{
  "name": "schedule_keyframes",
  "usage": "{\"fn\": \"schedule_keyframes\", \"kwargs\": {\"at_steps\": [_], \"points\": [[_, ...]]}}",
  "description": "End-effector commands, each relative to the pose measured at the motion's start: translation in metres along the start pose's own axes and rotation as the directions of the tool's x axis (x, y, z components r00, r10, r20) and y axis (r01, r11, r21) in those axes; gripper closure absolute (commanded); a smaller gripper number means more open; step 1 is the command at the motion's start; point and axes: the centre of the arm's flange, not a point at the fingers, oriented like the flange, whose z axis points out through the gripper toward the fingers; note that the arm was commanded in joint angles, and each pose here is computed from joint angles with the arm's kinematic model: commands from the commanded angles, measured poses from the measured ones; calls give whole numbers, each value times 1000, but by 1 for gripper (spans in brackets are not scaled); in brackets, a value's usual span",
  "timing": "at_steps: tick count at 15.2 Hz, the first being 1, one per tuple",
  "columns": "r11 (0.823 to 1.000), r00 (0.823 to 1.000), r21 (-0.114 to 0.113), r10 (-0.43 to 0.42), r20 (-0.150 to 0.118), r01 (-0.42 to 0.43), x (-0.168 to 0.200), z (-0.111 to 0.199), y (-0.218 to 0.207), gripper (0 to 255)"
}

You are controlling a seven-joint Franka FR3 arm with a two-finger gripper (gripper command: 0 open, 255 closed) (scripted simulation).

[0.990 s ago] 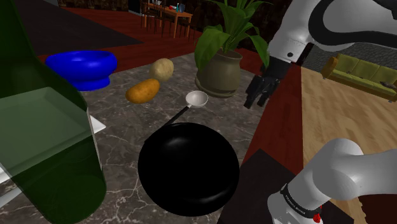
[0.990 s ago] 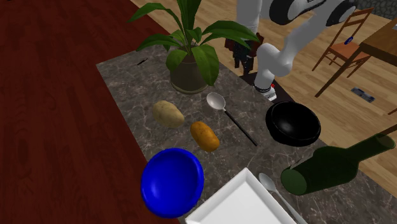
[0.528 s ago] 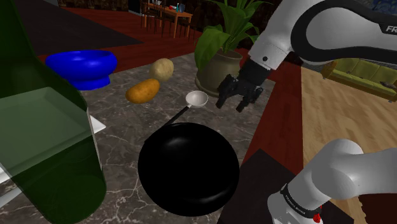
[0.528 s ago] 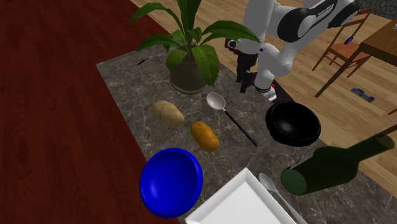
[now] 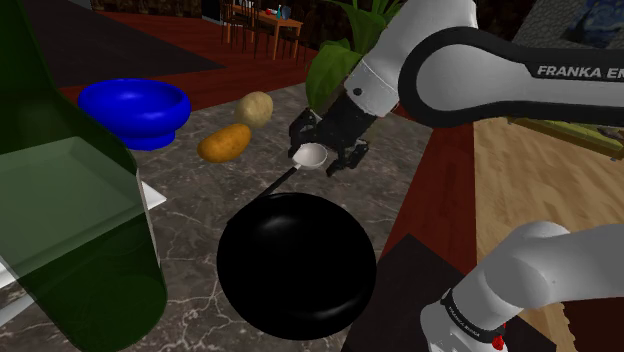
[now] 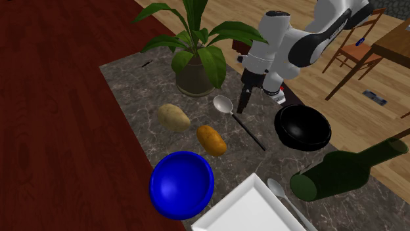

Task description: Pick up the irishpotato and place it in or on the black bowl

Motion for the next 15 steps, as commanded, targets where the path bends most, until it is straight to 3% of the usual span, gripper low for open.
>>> {"fn": "schedule_keyframes", "kwargs": {"at_steps": [1, 6, 11, 12, 15], "points": [[996, 996, 29, 81, -38, -80, 1, 8, -22, 0], [961, 955, 102, 269, -123, -258, 13, 29, -72, 0], [889, 872, 188, 450, -191, -417, 37, 46, -120, 0], [882, 864, 195, 464, -195, -429, 39, 47, -123, 0], [882, 864, 195, 464, -195, -429, 43, 62, -125, 0]]}}
